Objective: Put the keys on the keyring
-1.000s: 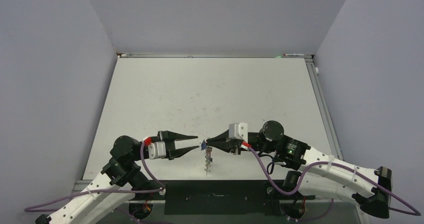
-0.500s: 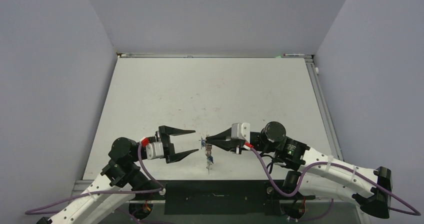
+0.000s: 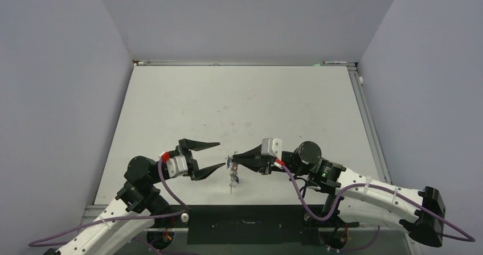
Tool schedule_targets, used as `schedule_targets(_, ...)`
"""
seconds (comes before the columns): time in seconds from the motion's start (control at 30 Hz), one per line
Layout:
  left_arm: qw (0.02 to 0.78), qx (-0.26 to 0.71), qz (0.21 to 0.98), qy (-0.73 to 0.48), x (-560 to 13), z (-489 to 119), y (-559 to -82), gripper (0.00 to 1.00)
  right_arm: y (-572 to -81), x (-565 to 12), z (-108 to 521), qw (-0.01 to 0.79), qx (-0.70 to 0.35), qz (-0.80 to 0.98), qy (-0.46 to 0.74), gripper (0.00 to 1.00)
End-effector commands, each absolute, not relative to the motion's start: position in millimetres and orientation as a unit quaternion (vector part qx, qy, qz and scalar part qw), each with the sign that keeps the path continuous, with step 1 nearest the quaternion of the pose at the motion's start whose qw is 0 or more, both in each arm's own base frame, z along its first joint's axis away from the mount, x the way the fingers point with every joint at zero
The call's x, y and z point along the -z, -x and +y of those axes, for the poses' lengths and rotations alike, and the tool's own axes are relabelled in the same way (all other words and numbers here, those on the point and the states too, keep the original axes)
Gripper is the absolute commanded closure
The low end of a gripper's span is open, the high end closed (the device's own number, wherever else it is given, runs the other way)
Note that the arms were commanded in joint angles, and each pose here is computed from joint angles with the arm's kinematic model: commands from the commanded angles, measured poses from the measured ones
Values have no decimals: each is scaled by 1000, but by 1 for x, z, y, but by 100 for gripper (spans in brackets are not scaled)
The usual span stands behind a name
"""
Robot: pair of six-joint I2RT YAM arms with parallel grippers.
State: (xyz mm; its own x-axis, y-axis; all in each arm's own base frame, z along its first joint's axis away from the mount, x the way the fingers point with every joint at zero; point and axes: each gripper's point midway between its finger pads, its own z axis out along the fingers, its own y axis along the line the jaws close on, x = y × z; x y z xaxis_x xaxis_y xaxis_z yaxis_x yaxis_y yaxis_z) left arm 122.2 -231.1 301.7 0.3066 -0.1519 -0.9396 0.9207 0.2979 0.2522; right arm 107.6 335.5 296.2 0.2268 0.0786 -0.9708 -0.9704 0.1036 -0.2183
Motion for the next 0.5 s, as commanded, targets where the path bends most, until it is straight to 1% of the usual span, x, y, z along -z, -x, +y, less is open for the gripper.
schedule_targets(0.0, 686, 412, 418, -431, -321, -231, -118, 45, -108, -356, 331, 651, -463, 389, 459, 95)
schedule_targets(0.17, 665, 442, 405, -445, -320, -235, -104, 45, -103, -358, 327, 647, -479, 390, 447, 95)
schedule_targets(0.3, 643, 467, 379, -474, -319, -241, -88, 48, -95, -357, 323, 644, -491, 378, 449, 95)
schedule_targets(0.47, 647, 464, 382, -469, -317, -240, -90, 52, -84, -350, 319, 639, -504, 360, 456, 95)
